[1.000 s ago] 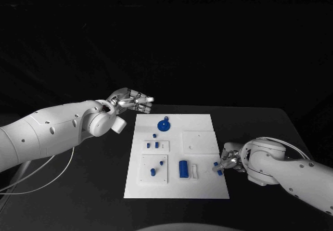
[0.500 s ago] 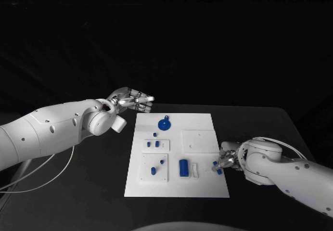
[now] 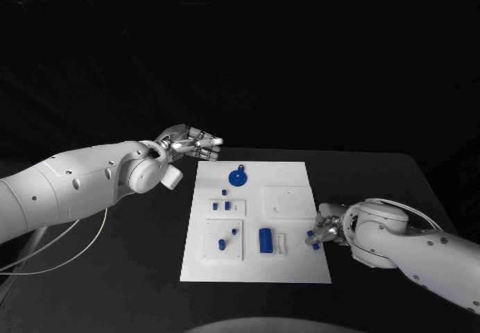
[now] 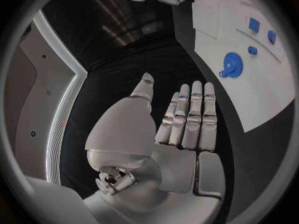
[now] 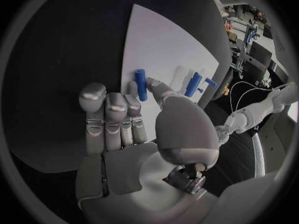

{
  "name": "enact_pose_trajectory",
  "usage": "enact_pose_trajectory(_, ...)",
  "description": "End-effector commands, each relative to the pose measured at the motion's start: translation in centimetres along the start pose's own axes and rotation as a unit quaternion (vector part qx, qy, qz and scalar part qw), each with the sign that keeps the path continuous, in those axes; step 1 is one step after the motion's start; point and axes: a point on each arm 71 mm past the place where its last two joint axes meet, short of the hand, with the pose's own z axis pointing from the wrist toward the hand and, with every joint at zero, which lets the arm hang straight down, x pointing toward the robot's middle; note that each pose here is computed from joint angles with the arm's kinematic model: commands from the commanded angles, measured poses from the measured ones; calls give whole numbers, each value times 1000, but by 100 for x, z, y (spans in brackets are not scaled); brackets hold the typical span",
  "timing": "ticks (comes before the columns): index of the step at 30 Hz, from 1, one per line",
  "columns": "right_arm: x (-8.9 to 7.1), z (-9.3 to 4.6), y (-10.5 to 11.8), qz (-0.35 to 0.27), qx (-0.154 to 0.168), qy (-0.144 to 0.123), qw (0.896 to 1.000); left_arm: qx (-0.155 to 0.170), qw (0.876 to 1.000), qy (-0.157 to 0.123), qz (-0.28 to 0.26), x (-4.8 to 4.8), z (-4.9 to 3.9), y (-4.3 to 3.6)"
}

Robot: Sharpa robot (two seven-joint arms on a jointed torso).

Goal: Assemble the parts on the task board

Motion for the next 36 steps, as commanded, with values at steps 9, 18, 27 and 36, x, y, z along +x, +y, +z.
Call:
enact_pose_trajectory(9, 126, -99, 119, 112, -10, 29, 993, -7, 1000, 19, 0, 39, 3, 3)
enact_pose_trajectory(18, 118, -160, 230, 157, -25, 46, 986, -9, 1000, 21, 1, 44, 4, 7)
enact_pose_trajectory(27, 128, -165, 303, 173, -32, 60, 983, -12, 1000, 25, 3, 56, 8, 11)
enact_pose_trajectory(36, 125, -133, 336, 156, -32, 60, 985, -14, 999, 28, 4, 68, 12, 13)
